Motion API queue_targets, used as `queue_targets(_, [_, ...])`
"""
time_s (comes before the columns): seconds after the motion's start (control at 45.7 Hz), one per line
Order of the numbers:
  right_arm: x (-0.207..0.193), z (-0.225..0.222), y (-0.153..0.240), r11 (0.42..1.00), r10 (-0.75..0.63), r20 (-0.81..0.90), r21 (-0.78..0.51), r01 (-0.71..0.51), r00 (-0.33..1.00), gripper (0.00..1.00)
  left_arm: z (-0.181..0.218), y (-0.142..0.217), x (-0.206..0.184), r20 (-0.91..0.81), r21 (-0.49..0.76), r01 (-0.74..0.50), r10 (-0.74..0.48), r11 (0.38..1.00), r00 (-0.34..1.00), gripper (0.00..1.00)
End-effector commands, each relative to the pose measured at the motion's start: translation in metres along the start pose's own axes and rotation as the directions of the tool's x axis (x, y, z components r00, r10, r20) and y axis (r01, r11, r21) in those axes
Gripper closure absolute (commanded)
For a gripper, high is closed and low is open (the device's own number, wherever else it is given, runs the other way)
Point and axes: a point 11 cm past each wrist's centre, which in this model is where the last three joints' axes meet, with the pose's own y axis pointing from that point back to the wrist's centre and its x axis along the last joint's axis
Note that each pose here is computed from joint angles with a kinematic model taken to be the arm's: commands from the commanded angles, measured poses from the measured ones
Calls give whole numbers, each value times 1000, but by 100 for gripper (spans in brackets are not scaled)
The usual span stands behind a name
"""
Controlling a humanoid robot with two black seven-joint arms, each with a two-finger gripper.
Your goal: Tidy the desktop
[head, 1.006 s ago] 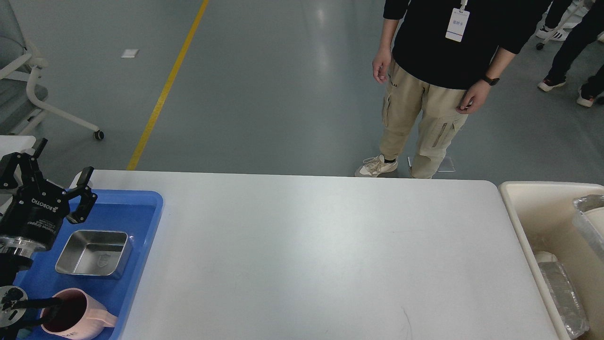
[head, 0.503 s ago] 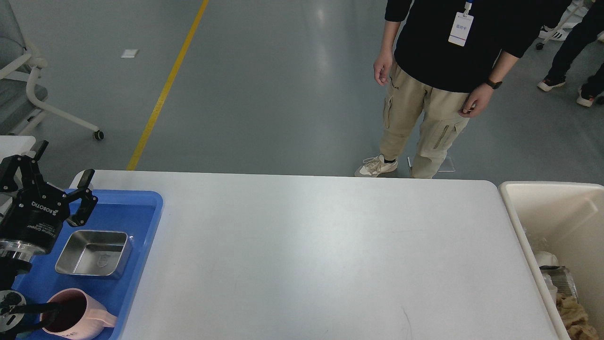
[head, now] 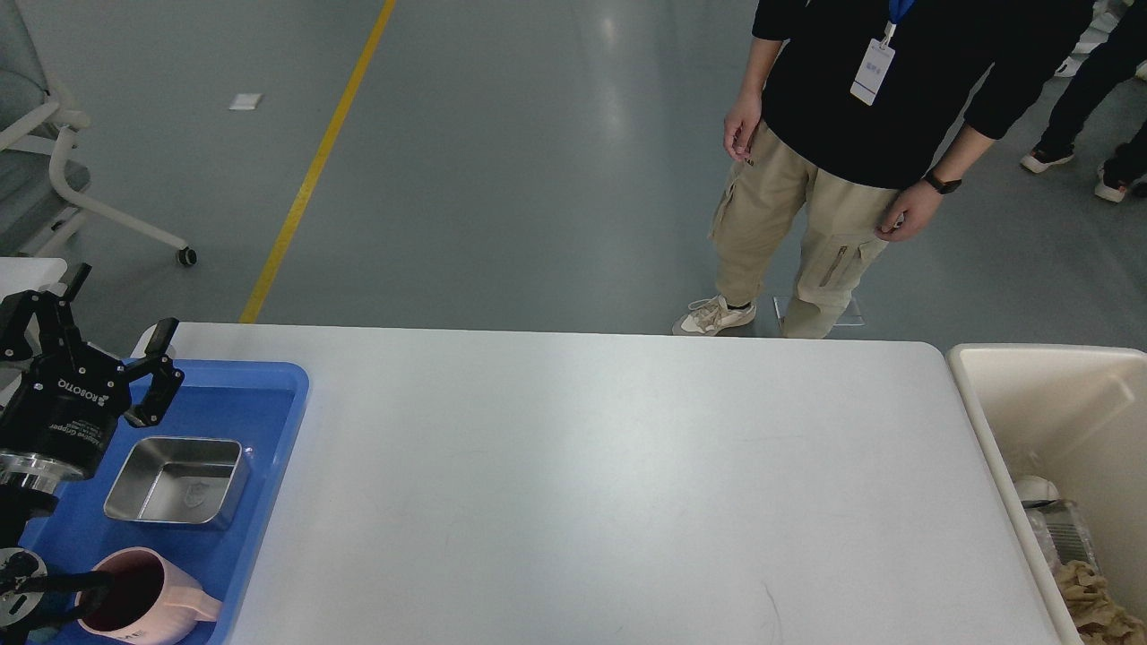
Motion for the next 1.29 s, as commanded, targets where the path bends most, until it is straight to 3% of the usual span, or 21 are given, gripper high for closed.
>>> queue_targets(0.0, [-39, -26, -19, 983, -132, 54, 137, 124, 990, 0, 2, -2, 0, 3, -5, 2, -2, 1000, 1000, 3])
queue_targets(0.284, [-137, -57, -50, 899, -378, 45, 255, 355, 925, 0, 5, -4, 0, 12, -6, 7, -7, 1000, 1000, 3])
queue_targets(0.437, [-186, -78, -51, 811, -519, 66, 352, 467, 852, 0, 4, -3, 0, 11, -5, 3, -3, 1000, 1000, 3])
queue_targets(0.568, [-230, -99, -39, 703, -648, 58, 430, 567, 759, 0, 4, -2, 2, 12, -3, -1, 1, 1000, 1000, 3])
queue_targets(0.721, [-274, -109, -38, 608, -744, 73, 487, 627, 665, 0, 4, -2, 2, 12, -4, -6, 6, 1000, 1000, 3])
queue_targets(0.875, [-299, -110, -41, 550, -798, 109, 534, 642, 593, 0, 5, -3, 2, 12, -7, -11, 11, 1000, 1000, 3])
queue_targets(0.984, [-307, -101, -45, 531, -820, 153, 565, 632, 551, 0, 7, -4, 3, 10, -14, -20, 20, 1000, 1000, 3])
queue_targets(1.268, [-309, -66, -59, 546, -825, 249, 588, 598, 508, 0, 10, -16, -2, -1, -23, -32, 32, 999, 1000, 3])
